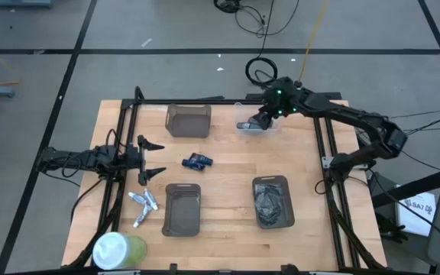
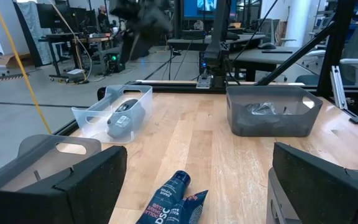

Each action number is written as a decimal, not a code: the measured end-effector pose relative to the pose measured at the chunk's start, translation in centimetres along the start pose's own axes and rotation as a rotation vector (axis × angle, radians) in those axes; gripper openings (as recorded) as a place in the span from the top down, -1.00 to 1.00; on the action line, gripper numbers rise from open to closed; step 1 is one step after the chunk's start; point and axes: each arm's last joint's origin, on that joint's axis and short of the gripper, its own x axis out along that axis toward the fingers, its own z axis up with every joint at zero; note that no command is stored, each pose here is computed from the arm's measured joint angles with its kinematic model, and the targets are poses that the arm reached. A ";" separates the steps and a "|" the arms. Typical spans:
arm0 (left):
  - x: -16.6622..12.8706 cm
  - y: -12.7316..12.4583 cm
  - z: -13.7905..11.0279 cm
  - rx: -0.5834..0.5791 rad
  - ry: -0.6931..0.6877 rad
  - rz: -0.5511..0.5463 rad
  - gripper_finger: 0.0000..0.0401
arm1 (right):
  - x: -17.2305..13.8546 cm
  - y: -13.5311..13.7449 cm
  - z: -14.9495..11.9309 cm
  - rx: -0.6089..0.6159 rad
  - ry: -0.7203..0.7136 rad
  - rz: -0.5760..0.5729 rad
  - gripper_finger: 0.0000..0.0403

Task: Pick & Place Travel size toiletries
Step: Put the bottom blue shave cream into the top black bin

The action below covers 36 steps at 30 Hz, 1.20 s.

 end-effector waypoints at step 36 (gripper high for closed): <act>0.0 0.0 0.0 0.000 0.000 0.000 -0.97 | -13.1 3.0 -18.0 -0.315 -0.711 0.446 -0.10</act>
